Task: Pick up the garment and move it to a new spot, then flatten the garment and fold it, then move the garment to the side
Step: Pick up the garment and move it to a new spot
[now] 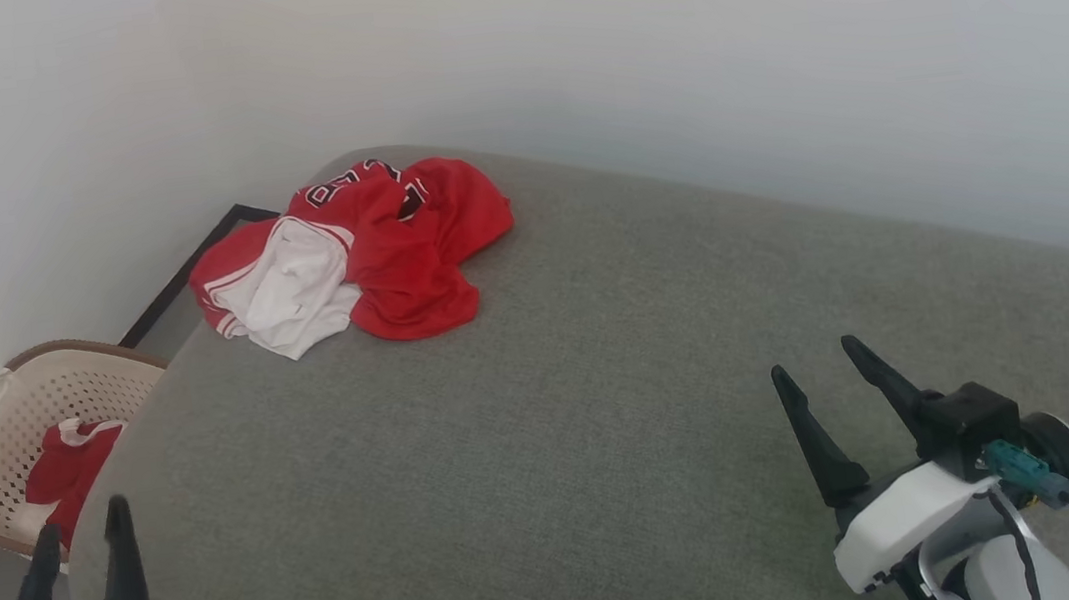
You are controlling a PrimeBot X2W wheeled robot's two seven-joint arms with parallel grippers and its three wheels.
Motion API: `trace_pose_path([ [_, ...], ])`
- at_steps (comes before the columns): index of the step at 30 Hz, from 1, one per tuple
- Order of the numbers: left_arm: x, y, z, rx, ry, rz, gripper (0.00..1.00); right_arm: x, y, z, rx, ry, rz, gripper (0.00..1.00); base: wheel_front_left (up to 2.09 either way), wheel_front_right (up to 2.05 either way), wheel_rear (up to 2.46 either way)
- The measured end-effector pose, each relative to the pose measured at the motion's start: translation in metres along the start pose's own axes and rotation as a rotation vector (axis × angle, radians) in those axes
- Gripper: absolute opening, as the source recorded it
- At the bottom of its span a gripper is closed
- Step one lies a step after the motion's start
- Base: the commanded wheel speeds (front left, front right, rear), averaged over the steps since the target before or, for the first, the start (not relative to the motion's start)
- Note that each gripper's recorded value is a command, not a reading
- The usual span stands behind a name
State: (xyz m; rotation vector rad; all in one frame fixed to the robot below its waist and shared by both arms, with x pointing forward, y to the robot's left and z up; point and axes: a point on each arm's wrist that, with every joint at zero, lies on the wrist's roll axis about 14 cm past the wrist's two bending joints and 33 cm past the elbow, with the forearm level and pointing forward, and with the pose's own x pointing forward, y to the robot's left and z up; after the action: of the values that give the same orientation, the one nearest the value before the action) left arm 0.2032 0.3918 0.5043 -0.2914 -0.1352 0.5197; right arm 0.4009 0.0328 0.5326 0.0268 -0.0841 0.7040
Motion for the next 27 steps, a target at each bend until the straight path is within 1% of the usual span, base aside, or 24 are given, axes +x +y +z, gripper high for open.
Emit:
trace_pose_path([
  [5,0.03,-0.02,0.004,0.032,0.016,-0.063,1.0,0.0,-0.014,-0.004,-0.009,0.009,-0.031,1.0,0.0,0.0,0.0],
  [12,0.084,-0.05,0.008,0.067,0.046,-0.133,1.0,0.006,-0.038,-0.009,-0.029,0.023,-0.077,1.0,0.0,0.0,0.0],
  [16,0.115,-0.073,0.0,0.094,0.086,-0.192,1.0,0.01,-0.055,-0.015,-0.035,0.033,-0.111,1.0,0.0,0.0,0.0],
  [22,0.165,-0.099,-0.009,0.138,0.134,-0.246,1.0,0.016,-0.077,-0.028,-0.05,0.059,-0.152,1.0,0.0,0.0,0.0],
  [27,0.205,-0.115,-0.027,0.17,0.199,-0.267,1.0,0.02,-0.097,-0.043,-0.065,0.085,-0.19,1.0,0.0,0.0,0.0],
])
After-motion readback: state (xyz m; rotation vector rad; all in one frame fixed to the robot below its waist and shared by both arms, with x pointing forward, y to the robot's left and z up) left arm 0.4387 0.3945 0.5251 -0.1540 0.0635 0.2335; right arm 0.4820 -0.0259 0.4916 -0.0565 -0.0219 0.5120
